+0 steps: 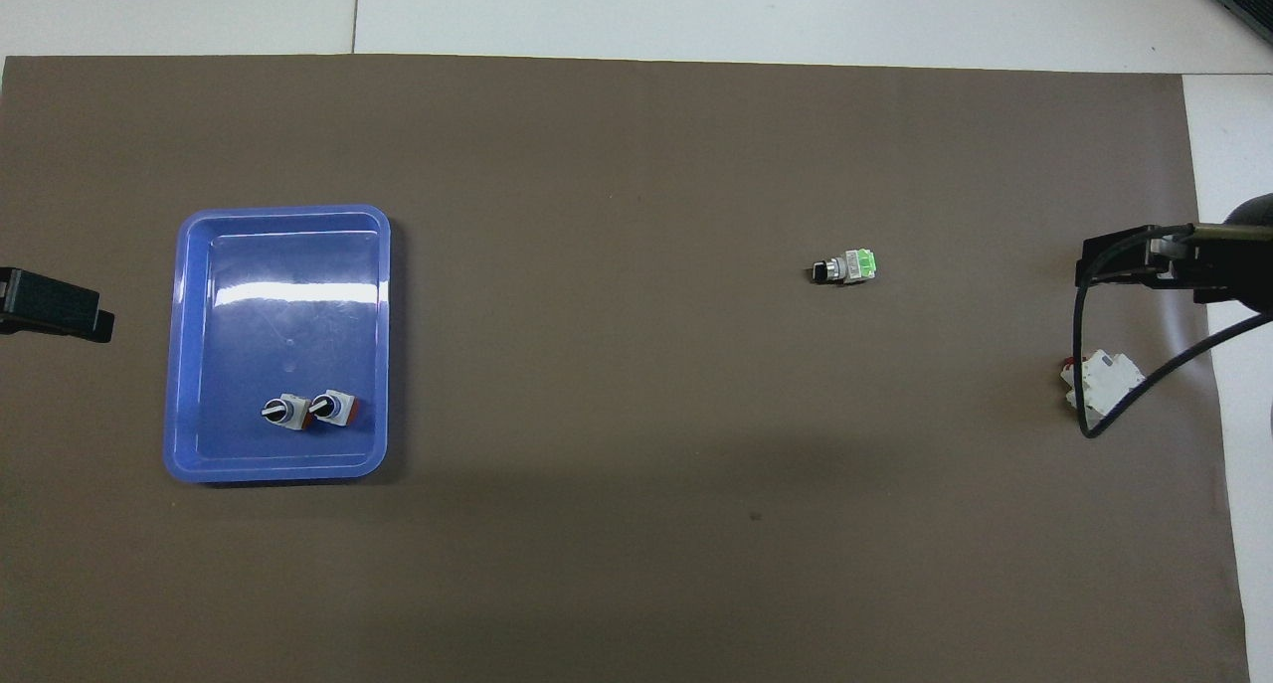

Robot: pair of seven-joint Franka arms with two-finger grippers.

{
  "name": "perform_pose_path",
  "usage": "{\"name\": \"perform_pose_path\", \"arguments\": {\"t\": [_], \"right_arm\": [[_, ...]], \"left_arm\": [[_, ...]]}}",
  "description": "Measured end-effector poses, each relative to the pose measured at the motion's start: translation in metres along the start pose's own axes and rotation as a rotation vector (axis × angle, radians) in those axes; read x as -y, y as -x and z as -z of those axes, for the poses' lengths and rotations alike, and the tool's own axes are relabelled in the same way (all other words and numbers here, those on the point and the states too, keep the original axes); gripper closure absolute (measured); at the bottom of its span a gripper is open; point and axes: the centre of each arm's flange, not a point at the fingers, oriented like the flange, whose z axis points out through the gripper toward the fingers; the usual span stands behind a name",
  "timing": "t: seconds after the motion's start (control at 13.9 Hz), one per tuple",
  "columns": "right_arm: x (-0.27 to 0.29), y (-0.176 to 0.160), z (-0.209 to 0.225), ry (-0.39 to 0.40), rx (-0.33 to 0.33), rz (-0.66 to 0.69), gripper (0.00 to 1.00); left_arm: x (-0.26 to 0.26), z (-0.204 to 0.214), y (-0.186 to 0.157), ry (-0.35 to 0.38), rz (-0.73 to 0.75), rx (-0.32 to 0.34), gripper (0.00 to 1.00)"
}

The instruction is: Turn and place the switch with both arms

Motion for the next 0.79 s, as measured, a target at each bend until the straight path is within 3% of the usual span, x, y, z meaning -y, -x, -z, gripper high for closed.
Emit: {"name": "perform_pose_path", "arguments": {"t": [0.79], "right_arm": [[-0.0009, 0.0042, 0.0058, -0.001, -0.004, -0.09, 0.0]], "left_arm": [[0.0, 0.0, 0.0, 0.0, 0.0, 0.0, 0.0]]}}
